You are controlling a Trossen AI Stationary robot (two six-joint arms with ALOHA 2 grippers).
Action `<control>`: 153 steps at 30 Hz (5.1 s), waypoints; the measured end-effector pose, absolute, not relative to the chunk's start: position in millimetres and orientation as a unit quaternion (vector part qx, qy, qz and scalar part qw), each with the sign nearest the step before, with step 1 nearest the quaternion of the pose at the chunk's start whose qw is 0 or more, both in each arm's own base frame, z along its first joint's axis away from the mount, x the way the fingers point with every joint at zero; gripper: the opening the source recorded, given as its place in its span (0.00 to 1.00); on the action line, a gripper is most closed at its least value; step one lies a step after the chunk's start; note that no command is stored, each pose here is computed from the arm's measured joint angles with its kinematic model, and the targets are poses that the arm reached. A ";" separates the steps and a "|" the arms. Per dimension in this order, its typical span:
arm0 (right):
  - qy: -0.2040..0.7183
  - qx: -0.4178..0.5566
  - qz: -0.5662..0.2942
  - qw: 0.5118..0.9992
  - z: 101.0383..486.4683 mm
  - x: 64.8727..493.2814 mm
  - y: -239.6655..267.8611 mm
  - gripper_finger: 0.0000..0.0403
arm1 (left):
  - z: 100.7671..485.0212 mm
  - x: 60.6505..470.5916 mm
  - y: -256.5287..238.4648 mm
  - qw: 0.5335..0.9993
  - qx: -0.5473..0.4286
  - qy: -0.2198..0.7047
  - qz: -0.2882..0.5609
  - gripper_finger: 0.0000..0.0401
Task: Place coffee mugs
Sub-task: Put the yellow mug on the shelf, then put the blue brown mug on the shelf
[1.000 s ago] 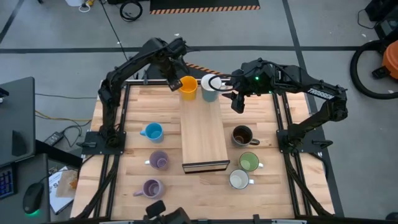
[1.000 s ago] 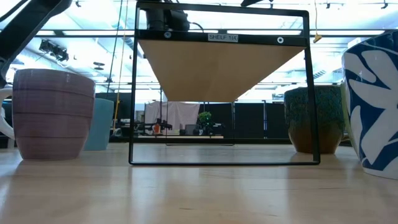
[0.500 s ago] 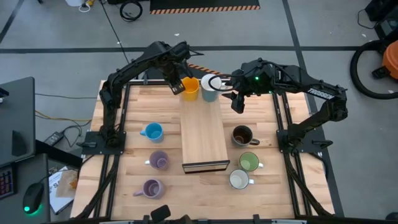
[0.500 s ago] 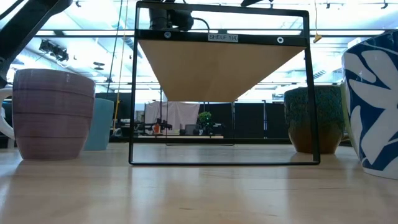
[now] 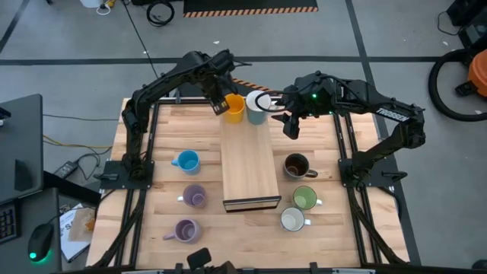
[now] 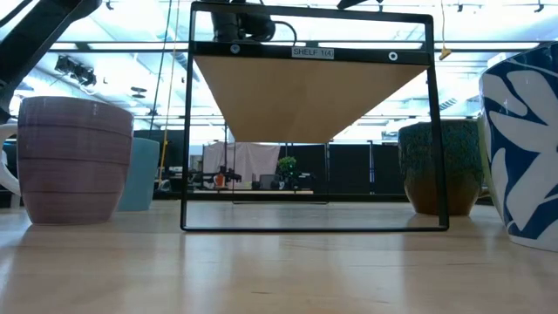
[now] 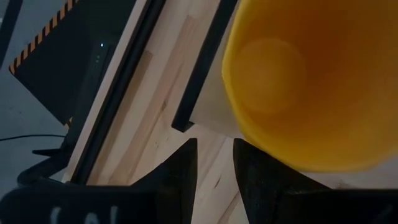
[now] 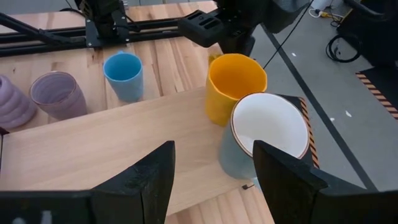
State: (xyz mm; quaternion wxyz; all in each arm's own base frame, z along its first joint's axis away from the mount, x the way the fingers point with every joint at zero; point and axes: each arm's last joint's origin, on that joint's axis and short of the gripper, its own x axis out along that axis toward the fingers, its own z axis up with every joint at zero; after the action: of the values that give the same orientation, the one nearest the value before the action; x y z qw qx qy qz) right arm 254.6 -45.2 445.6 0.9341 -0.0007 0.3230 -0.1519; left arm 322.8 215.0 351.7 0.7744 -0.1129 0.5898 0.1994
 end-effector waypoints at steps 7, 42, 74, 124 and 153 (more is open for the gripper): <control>0.334 0.002 -0.152 0.930 443.8 253.2 -45.0 0.55 | 357.8 315.9 218.6 0.774 -0.103 0.585 0.218 0.27; 0.496 0.059 -0.055 0.864 383.1 252.8 -18.4 0.55 | 488.9 287.7 48.0 0.961 0.034 0.254 0.106 0.27; 0.608 0.114 -0.045 0.784 268.0 250.8 25.9 0.55 | 363.9 222.1 28.7 0.969 -0.131 0.134 0.163 0.27; 0.618 0.021 -0.068 0.783 269.6 249.3 -7.8 0.12 | 348.8 159.1 26.8 0.951 -0.217 0.004 0.221 0.27; 0.417 0.011 -0.047 0.907 376.3 288.7 -24.9 0.12 | 348.8 159.1 27.0 0.950 -0.215 0.003 0.224 0.27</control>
State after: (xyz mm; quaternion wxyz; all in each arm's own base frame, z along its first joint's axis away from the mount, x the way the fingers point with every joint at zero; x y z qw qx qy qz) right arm 288.7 -24.9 376.3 0.9075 0.0115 0.4173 -0.0466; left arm 159.1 27.0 348.8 0.9505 -0.2151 0.0030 0.2243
